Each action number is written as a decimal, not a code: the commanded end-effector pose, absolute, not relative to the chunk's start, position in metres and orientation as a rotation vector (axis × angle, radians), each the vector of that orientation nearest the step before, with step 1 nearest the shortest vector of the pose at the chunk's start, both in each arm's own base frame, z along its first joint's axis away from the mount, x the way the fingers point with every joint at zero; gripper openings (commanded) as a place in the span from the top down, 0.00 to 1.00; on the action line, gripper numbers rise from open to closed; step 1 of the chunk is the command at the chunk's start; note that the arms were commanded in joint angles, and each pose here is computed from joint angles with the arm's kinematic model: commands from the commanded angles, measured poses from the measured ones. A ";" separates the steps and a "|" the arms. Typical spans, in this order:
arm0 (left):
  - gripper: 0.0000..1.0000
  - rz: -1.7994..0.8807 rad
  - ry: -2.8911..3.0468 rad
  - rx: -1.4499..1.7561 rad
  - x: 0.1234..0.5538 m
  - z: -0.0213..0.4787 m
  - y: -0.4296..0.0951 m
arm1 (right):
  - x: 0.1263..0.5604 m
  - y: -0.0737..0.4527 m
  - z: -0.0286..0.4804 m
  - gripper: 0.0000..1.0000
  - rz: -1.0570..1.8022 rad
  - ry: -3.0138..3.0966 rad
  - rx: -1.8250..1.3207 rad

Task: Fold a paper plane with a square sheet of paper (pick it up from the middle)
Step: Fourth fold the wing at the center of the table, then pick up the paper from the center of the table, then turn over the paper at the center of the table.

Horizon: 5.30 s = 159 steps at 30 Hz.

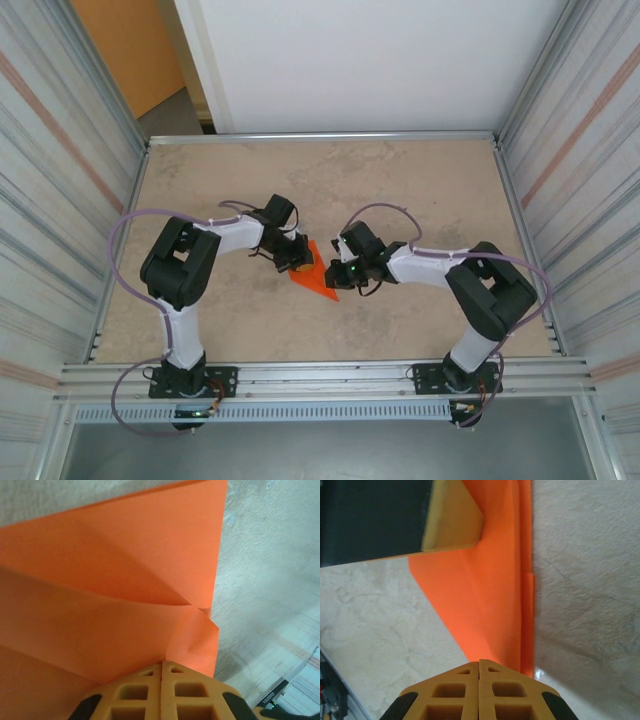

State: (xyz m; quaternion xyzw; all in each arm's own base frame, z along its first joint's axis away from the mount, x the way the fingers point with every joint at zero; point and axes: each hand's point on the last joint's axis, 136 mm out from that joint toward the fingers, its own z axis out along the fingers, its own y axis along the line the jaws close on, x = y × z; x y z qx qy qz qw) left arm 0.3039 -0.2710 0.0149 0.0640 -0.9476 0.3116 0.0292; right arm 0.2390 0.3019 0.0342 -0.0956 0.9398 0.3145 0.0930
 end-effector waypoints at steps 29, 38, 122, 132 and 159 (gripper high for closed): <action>0.88 1.396 -3.019 -0.260 0.289 0.033 -0.309 | 0.213 0.272 -0.021 0.96 0.734 3.013 -0.149; 0.88 1.289 -3.066 -0.127 0.294 -0.001 -0.287 | 0.199 0.257 -0.036 0.97 0.635 3.098 -0.097; 0.07 2.031 -2.948 0.054 0.286 0.162 -0.209 | 0.308 0.336 0.131 0.96 1.301 2.377 -0.378; 0.23 2.198 -2.835 -0.307 0.279 0.207 -0.253 | 0.300 0.325 0.203 0.98 1.472 2.188 -0.230; 0.68 2.336 -2.747 -0.644 0.269 0.233 -0.276 | 0.294 0.324 0.237 0.91 1.691 2.099 -0.154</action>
